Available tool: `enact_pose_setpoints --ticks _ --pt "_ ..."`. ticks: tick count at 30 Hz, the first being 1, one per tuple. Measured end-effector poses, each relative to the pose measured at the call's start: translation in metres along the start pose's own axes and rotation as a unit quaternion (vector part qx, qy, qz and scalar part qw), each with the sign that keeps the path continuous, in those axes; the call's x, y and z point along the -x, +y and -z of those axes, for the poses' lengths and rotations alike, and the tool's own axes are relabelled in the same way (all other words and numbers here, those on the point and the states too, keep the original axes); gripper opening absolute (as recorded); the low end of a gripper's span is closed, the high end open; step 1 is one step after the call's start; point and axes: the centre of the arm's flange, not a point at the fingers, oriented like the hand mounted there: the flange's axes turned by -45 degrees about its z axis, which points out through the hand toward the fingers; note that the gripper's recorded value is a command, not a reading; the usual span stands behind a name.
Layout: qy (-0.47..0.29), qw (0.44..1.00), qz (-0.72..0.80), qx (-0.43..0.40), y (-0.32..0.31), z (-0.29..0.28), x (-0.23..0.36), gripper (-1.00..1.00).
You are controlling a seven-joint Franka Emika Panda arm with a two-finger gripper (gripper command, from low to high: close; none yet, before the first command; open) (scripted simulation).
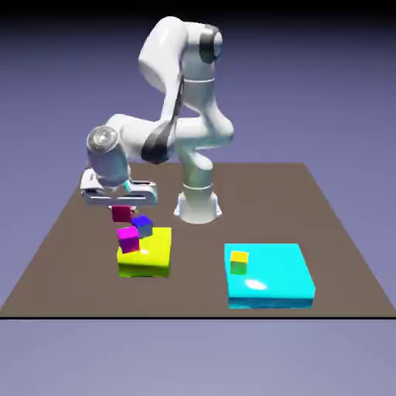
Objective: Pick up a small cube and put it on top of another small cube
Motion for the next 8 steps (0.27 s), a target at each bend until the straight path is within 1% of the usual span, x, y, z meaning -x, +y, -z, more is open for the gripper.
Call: enact_pose_setpoints --ticks 1,2,4,8 --pt "0.0 1.0 0.001 0.001 -0.001 -0.016 -0.002 -1.0" --pt "0.0 1.0 0.001 0.001 -0.002 -0.02 -0.002 1.0" --pt "0.0 1.0 0.001 0.002 -0.001 -0.02 -0.002 1.0" --pt "0.0 1.0 0.002 0.002 -0.002 0.044 0.006 1.0"
